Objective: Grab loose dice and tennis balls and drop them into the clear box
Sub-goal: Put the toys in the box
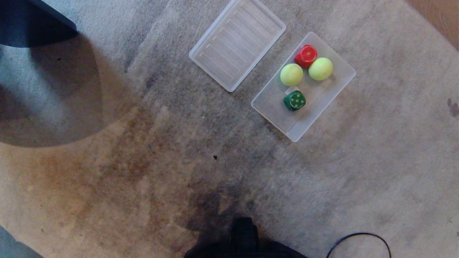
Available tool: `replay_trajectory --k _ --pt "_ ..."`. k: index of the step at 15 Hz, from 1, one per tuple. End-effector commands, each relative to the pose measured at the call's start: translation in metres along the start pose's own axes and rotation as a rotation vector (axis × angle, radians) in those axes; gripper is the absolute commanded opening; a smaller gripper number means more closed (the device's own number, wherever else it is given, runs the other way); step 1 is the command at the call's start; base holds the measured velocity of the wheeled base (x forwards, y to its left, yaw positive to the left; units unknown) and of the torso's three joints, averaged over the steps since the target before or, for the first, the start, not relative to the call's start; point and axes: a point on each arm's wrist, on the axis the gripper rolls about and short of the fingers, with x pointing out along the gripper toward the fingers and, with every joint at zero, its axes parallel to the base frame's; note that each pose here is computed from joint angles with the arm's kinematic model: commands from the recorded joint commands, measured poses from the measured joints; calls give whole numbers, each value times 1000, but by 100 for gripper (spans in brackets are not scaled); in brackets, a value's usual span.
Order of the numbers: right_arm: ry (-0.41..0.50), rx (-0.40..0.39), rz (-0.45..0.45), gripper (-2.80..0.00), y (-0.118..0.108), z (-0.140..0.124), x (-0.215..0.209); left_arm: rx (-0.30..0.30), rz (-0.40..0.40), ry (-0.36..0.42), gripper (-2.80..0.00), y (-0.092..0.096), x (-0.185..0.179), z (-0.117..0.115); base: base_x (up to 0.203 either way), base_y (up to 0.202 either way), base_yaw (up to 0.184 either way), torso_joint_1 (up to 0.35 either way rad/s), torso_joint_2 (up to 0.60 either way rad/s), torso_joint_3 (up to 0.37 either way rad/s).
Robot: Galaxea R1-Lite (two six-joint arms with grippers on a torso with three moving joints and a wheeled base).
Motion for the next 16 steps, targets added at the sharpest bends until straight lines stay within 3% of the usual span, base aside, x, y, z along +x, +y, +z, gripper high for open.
replay_trajectory --k 1,3,7,9,12,16 --pt "-22 3 2 -280 -1 18 -5 0 1 1 -280 0 0 0 0 0 0 0 0 0" --pt "22 51 8 -280 -4 55 -3 0 1 1 -280 0 0 0 0 0 0 0 0 0" --pt "209 174 9 -280 -10 113 44 0 1 1 -280 0 0 0 0 0 0 0 0 0" --pt "247 199 7 -280 -12 127 71 0 1 1 -280 0 0 0 0 0 0 0 0 0" --pt "198 216 6 -280 -13 141 91 0 1 1 -280 0 0 0 0 0 0 0 0 0" --pt "274 232 1 -280 -13 142 174 0 1 1 -280 0 0 0 0 0 0 0 0 0"
